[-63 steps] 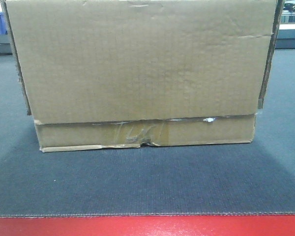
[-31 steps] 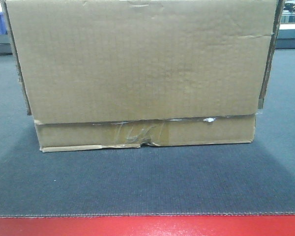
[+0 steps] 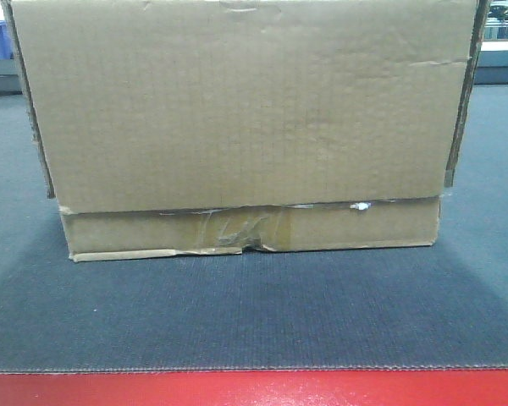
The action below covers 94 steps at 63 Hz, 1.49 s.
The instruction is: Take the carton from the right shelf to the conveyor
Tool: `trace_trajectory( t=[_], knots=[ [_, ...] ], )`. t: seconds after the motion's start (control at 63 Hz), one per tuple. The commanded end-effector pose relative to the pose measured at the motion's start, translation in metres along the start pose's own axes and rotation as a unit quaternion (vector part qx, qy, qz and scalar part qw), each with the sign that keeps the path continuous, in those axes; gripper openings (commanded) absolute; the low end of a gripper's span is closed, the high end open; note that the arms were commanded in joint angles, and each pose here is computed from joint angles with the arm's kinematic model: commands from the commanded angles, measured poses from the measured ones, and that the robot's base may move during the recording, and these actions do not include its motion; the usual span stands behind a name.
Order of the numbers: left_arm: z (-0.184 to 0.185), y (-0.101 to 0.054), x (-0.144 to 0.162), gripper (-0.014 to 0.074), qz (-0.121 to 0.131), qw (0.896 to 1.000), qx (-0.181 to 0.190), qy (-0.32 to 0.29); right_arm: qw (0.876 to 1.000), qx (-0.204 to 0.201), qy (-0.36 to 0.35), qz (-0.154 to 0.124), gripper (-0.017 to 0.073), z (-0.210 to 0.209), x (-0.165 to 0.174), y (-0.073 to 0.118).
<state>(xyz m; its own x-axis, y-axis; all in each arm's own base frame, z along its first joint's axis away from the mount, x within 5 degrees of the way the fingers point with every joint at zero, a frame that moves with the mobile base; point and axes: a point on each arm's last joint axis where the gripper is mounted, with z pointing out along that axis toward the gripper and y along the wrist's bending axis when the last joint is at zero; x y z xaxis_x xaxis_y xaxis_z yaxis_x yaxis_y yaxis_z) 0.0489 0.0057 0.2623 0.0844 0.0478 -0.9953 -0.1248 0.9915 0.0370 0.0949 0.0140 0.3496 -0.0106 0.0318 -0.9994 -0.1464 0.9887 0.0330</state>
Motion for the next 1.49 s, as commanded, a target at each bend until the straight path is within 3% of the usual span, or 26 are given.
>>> trace_trajectory(
  t=[0.0, 0.111, 0.222, 1.175, 1.366, 1.477],
  knots=[
    [0.000, -0.001, 0.028, 0.0001, 0.000, 1.000, -0.003, -0.002, 1.000, 0.002, -0.015, -0.006, -0.0069, -0.001, -0.002, 0.000],
    [0.002, 0.000, 0.045, 0.0001, 0.000, 1.000, -0.008, -0.024, 1.000, 0.002, -0.016, -0.006, -0.0069, -0.001, -0.002, 0.000],
    [0.002, -0.001, 0.054, 0.0001, 0.001, 1.000, -0.003, 0.025, 1.000, 0.002, -0.016, -0.006, -0.0069, -0.001, -0.002, 0.000],
    [0.002, -0.001, 0.053, 0.0001, 0.001, 1.000, -0.003, 0.023, 1.000, 0.002, -0.013, -0.007, -0.0069, -0.001, -0.002, 0.000],
    [0.002, -0.001, 0.053, 0.0001, 0.001, 1.000, -0.003, 0.023, 0.999, 0.024, 0.000, -0.025, -0.0069, -0.013, 0.022, -0.005],
    [0.002, -0.001, 0.053, 0.0001, 0.001, 1.000, -0.003, 0.023, 0.999, 0.041, 0.000, -0.018, -0.0069, -0.022, 0.051, -0.007]
  ],
)
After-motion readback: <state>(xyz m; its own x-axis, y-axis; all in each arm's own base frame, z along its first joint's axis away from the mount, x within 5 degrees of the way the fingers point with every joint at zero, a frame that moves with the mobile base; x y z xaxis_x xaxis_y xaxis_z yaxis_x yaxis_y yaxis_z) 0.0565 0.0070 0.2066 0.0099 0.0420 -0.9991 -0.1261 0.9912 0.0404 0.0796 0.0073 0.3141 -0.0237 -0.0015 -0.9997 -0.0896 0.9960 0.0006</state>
